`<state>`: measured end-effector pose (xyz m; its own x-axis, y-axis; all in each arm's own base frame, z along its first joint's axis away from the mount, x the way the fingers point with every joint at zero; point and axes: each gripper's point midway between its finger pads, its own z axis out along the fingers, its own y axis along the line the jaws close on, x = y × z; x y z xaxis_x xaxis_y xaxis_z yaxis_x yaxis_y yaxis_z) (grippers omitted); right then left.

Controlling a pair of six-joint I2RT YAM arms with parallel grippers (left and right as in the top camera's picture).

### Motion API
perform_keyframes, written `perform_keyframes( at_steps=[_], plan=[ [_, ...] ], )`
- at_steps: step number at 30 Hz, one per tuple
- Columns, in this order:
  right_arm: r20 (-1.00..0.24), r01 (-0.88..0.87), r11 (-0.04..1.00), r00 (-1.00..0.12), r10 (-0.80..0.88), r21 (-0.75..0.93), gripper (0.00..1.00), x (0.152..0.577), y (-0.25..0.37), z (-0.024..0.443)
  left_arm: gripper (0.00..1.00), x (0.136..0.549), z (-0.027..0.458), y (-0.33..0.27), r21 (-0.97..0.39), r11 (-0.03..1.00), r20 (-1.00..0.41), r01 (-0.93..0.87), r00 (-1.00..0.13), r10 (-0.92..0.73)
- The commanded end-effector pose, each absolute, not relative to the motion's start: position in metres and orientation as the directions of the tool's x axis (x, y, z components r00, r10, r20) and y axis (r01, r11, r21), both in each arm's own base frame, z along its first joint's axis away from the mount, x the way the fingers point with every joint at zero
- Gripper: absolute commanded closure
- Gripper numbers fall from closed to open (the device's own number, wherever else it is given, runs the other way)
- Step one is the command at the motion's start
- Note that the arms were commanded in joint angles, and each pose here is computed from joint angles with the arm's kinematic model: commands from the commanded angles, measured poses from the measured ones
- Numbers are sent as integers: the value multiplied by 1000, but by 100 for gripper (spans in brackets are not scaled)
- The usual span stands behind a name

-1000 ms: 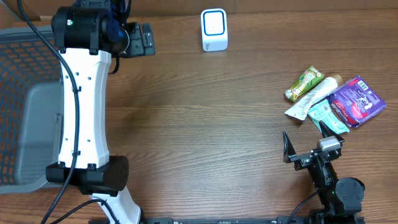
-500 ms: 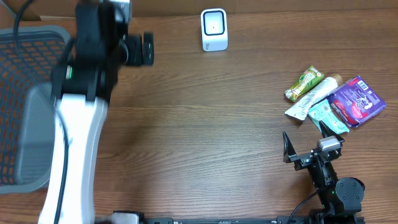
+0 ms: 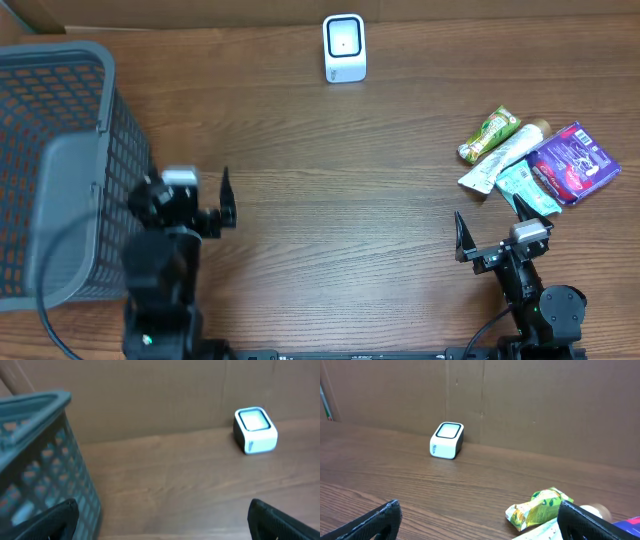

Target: Scan the item barcode

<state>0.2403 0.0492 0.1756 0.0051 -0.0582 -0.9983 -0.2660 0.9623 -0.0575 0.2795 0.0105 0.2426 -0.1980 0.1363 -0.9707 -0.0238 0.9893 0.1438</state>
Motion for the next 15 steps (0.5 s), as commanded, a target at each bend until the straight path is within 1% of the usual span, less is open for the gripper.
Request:
perform_keyframes(
  at_steps=[1, 4, 9, 15],
  plan=[
    [-999, -263, 964, 8, -49, -49, 0, 240, 49, 174, 0, 269, 224, 10, 222, 975, -965, -14, -147, 218],
    [-999, -263, 964, 8, -49, -49, 0, 240, 49, 174, 0, 263, 206, 12, 238, 971, -966, -25, -106, 234],
    [-999, -263, 964, 8, -49, -49, 0, 240, 49, 174, 0, 255, 182, 11, 247, 969, -965, -12, -89, 245],
    [-999, -263, 964, 8, -49, -49, 0, 240, 49, 174, 0, 249, 164, 10, 322, 947, -945, -10, -71, 320]
  ],
)
